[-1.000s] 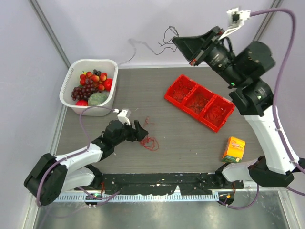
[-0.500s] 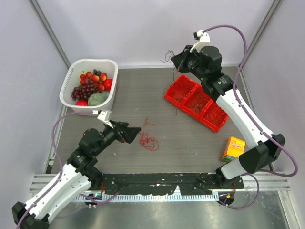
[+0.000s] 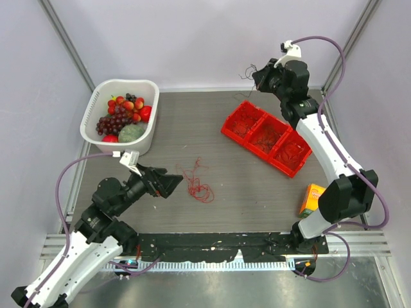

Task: Untangle the cables
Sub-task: Place the cable in the bin.

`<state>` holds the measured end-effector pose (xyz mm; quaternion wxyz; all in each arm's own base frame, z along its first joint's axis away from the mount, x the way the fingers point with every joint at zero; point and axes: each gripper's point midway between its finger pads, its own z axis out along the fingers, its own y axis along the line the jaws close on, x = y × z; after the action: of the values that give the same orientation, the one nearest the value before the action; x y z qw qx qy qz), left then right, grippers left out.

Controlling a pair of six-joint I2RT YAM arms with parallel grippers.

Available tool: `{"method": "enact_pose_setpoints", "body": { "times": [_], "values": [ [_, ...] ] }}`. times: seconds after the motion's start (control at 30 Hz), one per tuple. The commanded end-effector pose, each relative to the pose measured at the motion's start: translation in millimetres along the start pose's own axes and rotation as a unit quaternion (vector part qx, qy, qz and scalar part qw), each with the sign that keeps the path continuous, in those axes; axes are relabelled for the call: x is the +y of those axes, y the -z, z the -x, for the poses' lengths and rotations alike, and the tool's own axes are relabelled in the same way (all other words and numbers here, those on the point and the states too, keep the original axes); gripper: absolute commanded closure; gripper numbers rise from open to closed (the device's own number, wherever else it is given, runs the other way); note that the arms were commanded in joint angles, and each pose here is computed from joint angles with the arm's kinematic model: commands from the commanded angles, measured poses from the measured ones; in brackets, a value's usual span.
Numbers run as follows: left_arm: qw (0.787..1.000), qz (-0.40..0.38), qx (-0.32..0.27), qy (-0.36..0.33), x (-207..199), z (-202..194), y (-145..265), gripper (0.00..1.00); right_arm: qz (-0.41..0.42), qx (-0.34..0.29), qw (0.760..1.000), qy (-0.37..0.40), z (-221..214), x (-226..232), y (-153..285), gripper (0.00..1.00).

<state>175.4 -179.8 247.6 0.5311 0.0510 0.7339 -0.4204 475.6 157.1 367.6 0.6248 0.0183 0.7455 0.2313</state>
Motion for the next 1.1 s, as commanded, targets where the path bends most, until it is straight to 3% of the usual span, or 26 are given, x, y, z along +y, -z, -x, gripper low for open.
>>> {"method": "enact_pose_setpoints", "body": {
  "times": [0.0, 0.4, 0.7, 1.07],
  "values": [
    [1.0, -0.024, -0.013, -0.005, -20, 20, 8, 0.0, -0.009, -0.023, 1.0, 0.017, 7, -13, -14, 0.99],
    [1.0, -0.026, -0.011, -0.006, -24, 24, 10, 0.0, -0.094, 0.0, 0.993, 0.065, -31, -60, -23, 0.99],
    [1.0, -0.026, -0.008, -0.004, -25, 25, 9, 0.0, -0.115, -0.031, 0.988, 0.095, 6, -61, -29, 0.99],
    [1.0, -0.025, 0.003, -0.002, -23, 19, 5, 0.0, -0.14, -0.019, 0.98, 0.142, 13, -72, -42, 0.99]
  ]
}}
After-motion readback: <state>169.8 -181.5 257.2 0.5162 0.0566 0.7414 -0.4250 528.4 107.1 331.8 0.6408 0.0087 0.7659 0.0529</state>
